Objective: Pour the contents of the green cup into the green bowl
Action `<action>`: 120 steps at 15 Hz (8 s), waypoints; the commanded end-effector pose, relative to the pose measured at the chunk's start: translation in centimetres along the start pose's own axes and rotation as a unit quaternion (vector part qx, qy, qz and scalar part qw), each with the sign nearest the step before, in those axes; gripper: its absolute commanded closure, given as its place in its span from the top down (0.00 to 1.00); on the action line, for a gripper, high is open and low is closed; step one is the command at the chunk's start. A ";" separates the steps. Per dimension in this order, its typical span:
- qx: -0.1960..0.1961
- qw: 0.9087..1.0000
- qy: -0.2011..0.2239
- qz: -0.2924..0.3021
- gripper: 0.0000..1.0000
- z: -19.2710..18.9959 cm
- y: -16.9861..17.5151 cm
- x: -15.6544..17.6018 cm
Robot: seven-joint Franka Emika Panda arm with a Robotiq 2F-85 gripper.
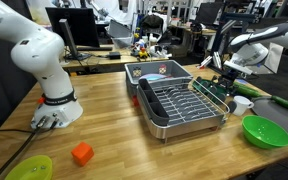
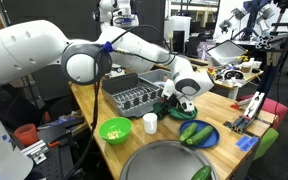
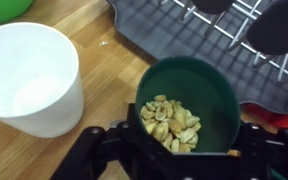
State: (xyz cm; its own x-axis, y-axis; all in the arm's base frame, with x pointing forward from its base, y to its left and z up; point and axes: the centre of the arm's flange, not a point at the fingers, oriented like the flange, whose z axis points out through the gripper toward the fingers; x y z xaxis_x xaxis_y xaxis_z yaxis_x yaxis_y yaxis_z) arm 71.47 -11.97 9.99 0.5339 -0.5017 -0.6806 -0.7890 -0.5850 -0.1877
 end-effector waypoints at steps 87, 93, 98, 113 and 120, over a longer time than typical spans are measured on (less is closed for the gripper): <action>-0.111 0.899 0.247 0.343 0.52 0.7 19.5 -26.4; -0.163 0.855 0.290 0.398 0.52 2.3 17.5 -26.8; -0.197 0.830 0.294 0.432 0.52 3.7 16.0 -26.8; -0.294 0.722 0.332 0.531 0.52 3.3 13.0 -24.2; -0.296 0.728 0.327 0.524 0.77 3.8 12.3 -24.1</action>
State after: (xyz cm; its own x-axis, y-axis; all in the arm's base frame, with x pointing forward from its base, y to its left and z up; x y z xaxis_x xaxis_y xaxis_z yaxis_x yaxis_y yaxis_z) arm 47.76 -4.65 21.45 -0.0838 -0.9534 0.2899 -0.7013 0.2631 0.6625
